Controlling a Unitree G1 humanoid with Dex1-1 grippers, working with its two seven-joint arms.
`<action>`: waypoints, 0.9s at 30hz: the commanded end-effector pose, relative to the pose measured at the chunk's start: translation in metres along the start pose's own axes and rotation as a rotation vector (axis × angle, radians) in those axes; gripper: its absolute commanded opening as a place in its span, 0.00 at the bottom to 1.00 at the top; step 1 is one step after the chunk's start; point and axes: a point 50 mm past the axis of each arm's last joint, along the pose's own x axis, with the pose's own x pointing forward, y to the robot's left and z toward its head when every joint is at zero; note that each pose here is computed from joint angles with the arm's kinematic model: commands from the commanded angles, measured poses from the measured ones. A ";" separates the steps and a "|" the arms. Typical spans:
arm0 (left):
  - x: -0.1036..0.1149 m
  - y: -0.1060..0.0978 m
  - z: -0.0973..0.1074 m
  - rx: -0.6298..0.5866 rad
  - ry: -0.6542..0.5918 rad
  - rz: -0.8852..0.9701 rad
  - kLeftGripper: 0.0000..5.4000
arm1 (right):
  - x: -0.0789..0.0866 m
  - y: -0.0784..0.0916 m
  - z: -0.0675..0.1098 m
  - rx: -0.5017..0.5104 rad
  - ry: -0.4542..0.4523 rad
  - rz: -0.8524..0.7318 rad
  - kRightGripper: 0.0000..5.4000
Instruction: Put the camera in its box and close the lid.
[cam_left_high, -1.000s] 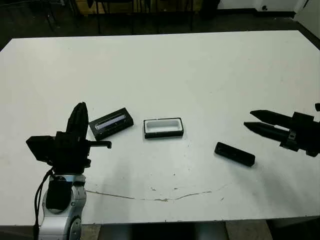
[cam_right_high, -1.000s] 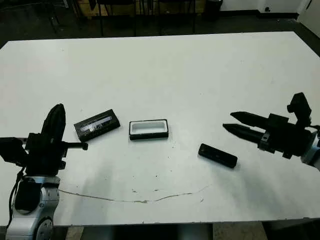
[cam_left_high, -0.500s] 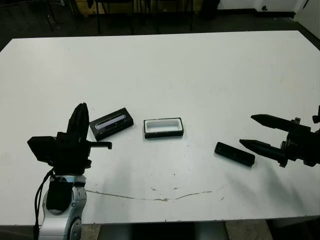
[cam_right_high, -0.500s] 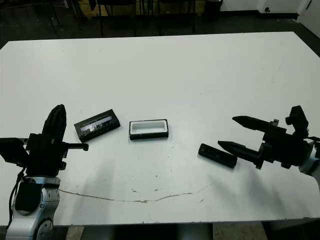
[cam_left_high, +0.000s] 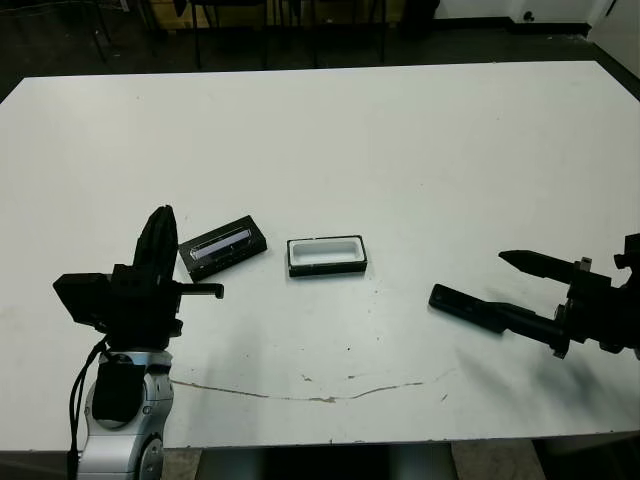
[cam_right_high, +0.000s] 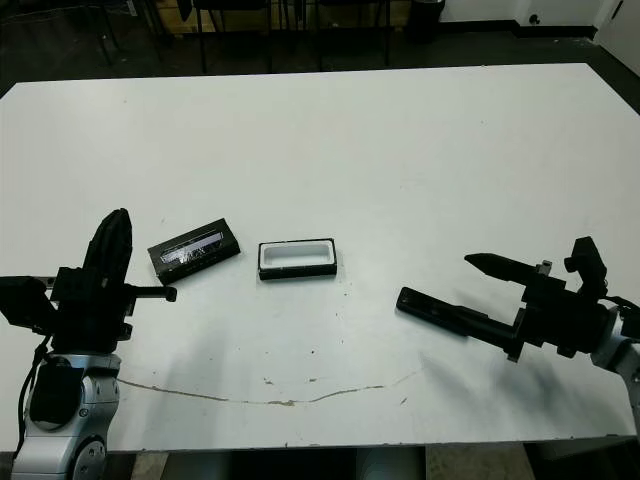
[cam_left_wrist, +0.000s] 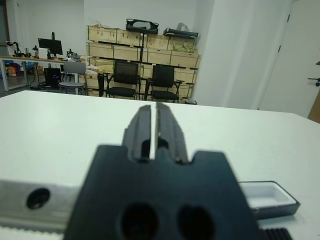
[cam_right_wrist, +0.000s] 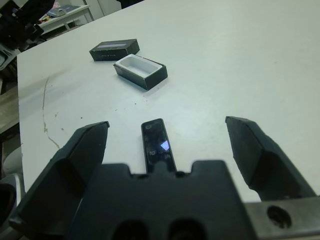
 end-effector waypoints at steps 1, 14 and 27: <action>-0.001 0.002 -0.005 0.008 0.034 0.010 0.00 | 0.002 0.002 -0.011 -0.011 0.049 -0.018 1.00; -0.001 0.002 -0.008 0.014 0.042 0.005 0.00 | 0.001 0.013 -0.015 -0.050 0.161 -0.061 1.00; 0.001 0.002 -0.009 0.025 0.034 0.001 0.00 | 0.000 0.010 -0.027 -0.023 0.201 -0.131 1.00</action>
